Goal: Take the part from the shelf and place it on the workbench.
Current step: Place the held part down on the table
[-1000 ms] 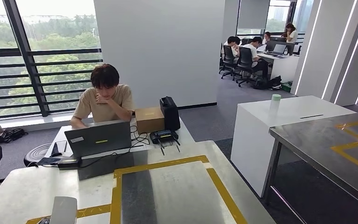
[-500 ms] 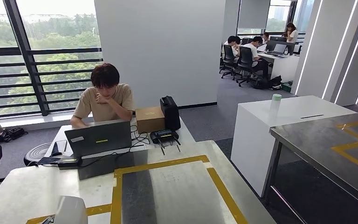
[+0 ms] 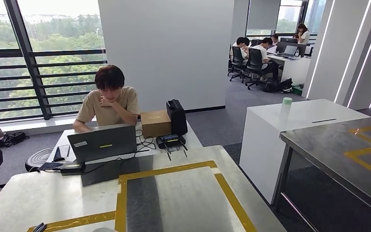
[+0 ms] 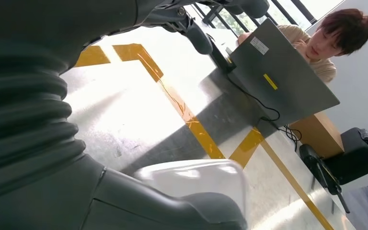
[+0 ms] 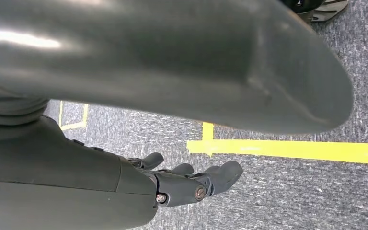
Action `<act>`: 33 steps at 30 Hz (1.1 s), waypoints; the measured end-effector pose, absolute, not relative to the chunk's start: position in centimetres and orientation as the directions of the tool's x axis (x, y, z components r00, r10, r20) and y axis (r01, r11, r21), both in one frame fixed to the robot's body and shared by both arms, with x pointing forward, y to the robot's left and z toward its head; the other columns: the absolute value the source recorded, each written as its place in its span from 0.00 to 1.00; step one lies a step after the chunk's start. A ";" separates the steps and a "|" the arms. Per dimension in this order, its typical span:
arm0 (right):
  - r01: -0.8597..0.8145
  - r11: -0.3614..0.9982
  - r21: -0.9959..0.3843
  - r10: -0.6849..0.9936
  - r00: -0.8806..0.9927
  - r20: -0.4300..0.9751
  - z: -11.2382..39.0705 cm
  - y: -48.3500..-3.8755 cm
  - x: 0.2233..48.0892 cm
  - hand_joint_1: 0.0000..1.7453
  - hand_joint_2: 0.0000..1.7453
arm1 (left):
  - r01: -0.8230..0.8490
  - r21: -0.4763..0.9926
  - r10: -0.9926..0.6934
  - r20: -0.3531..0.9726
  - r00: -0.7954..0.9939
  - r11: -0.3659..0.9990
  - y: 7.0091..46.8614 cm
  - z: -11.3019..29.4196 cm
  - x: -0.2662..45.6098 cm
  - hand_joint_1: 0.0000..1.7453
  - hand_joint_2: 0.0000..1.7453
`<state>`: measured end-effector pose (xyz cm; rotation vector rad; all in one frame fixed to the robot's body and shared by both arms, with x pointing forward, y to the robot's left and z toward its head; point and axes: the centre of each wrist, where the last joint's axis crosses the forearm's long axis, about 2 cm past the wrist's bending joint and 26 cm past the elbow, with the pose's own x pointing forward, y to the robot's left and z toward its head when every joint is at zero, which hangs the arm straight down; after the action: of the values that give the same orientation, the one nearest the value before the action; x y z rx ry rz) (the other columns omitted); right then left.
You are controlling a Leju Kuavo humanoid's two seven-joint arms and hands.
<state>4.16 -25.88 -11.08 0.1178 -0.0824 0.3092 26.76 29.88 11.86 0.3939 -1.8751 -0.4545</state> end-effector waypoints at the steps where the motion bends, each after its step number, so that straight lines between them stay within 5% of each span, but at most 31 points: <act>1: -0.308 0.946 0.103 0.299 0.949 0.099 -11.1 -25.9 4.2 0.00 0.00 | -0.053 0.489 -0.478 0.814 -0.331 0.870 29.9 11.8 26.7 0.00 0.00; 19: -0.288 0.952 0.106 0.279 0.956 0.096 -11.1 -25.9 4.1 0.00 0.00 | -0.036 0.353 -0.340 0.864 -0.371 0.935 29.5 12.3 24.2 0.00 0.00; 33: -0.027 0.989 0.145 0.022 0.999 0.034 -11.1 -26.1 4.1 0.00 0.00 | 0.329 0.075 0.146 0.788 -0.598 0.941 19.6 18.0 25.4 0.00 0.00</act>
<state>4.07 -26.13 -11.10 0.1460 -0.0323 0.0245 25.38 19.60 18.04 -0.3340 -2.2161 -0.2669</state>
